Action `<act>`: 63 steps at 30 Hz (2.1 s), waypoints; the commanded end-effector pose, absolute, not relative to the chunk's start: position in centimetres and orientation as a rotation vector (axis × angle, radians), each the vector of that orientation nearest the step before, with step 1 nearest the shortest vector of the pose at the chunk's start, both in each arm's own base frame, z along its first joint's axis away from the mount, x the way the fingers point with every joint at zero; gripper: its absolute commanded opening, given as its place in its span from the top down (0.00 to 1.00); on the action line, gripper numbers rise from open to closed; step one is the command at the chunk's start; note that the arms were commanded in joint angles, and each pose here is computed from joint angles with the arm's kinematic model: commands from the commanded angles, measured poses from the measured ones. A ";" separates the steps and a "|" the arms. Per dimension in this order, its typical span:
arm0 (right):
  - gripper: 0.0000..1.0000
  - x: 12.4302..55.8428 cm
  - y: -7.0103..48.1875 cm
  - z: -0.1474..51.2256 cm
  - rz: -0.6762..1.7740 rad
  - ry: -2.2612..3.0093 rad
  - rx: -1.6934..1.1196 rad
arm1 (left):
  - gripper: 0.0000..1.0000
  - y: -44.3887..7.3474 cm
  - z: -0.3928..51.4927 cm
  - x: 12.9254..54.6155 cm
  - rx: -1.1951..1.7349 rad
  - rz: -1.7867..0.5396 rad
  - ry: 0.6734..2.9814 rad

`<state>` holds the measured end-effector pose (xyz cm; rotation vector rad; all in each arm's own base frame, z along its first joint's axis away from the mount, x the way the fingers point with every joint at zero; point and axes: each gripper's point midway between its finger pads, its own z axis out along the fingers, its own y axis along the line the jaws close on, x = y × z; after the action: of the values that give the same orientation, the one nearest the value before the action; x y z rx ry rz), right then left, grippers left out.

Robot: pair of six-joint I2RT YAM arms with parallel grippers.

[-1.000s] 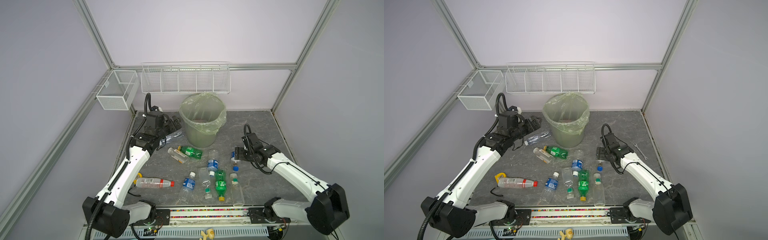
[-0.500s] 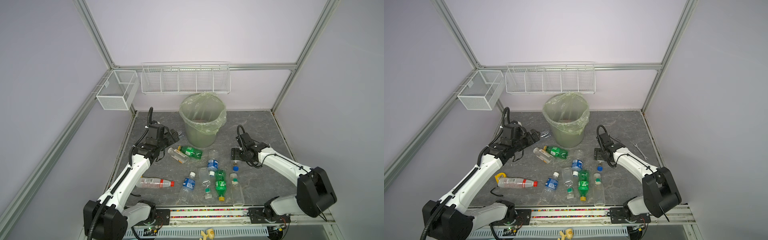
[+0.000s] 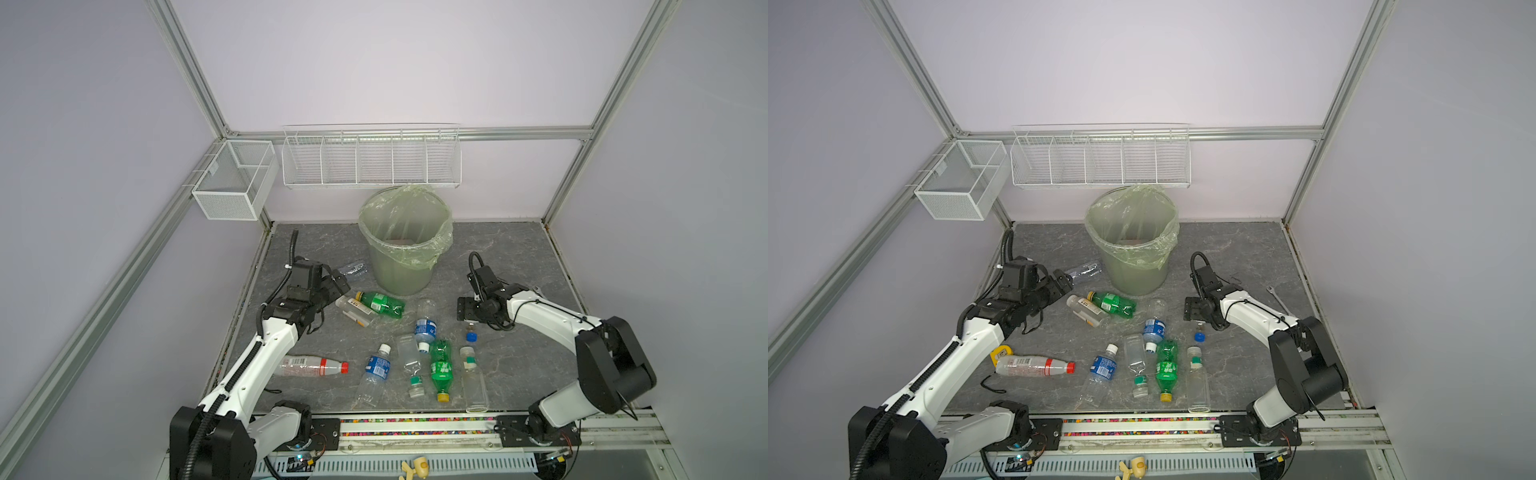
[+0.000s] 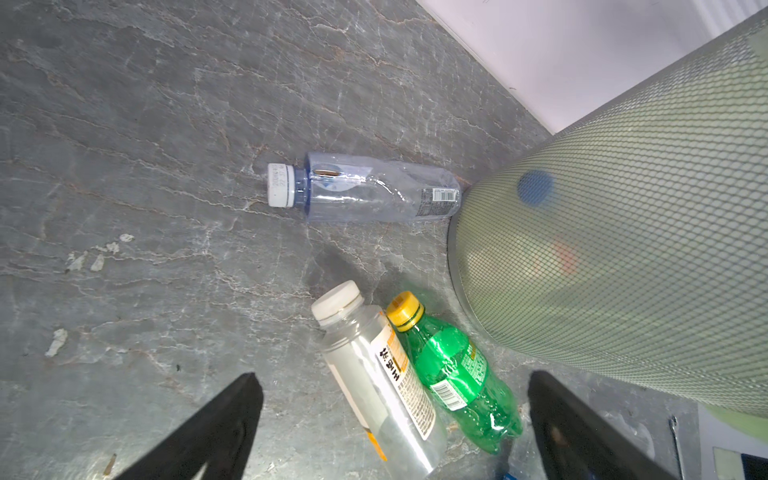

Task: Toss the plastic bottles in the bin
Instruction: 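Draw the left gripper back while the right gripper lowers onto the blue-labelled bottle, then close the right gripper on the blue-labelled bottle and lift it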

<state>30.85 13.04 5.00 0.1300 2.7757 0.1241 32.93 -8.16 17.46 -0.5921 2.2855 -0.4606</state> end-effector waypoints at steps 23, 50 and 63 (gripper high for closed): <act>0.29 30.9 13.1 3.3 0.128 2.800 0.151 | 0.02 -6.3 15.9 32.1 -0.686 -0.400 2.262; 0.45 30.9 12.3 12.3 0.193 2.602 0.115 | 0.01 -5.8 17.2 31.3 -0.660 -0.418 2.253; 0.46 30.8 12.2 21.5 0.314 2.346 0.093 | 0.01 -7.6 18.2 32.7 -0.607 -0.517 2.259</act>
<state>30.99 12.42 19.28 0.1164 2.4026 0.2995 31.93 -7.26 17.22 -0.6030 2.2766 -0.4868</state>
